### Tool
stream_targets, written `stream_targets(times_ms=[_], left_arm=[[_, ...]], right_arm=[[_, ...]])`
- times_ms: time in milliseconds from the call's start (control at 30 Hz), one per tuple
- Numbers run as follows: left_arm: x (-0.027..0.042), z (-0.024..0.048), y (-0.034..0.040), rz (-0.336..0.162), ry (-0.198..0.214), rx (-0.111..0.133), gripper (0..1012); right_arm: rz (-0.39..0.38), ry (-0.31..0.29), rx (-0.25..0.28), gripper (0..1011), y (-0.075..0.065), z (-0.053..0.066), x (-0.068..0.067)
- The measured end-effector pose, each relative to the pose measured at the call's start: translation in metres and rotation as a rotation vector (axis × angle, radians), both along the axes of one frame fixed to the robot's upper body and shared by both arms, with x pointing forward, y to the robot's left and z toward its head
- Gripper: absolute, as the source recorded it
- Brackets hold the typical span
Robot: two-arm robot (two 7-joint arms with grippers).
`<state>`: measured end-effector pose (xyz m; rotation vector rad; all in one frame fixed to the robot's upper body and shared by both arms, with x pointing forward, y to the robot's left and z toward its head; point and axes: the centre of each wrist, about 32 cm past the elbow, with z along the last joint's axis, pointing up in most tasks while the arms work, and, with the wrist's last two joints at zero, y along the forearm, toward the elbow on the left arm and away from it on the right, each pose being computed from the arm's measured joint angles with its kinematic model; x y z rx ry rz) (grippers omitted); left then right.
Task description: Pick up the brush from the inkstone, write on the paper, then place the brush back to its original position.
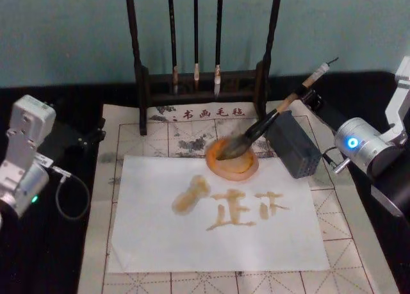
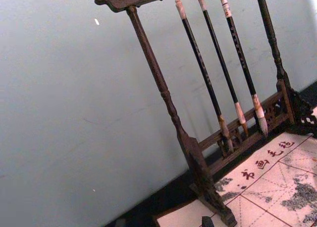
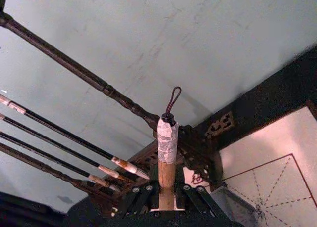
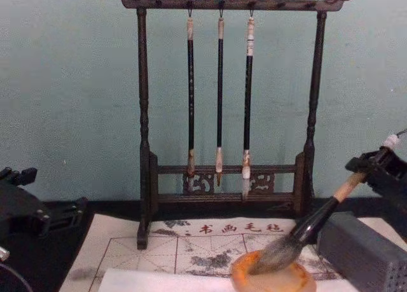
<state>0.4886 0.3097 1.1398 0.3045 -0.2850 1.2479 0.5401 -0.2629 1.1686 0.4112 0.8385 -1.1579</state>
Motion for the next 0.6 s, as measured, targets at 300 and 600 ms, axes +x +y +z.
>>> stream_targets(times_ms=[300,600], left_arm=[[0.0000,0.0000,0.0000,0.000,0.000,0.000,1001],[0.0000,0.0000,0.0000,0.000,0.000,0.000,1001]], right_arm=[[0.000,0.008,-0.005,199,0.0011,-0.0014,0.0002],[-0.001,0.016,-0.010,199,0.0023,-0.0030,0.0001]])
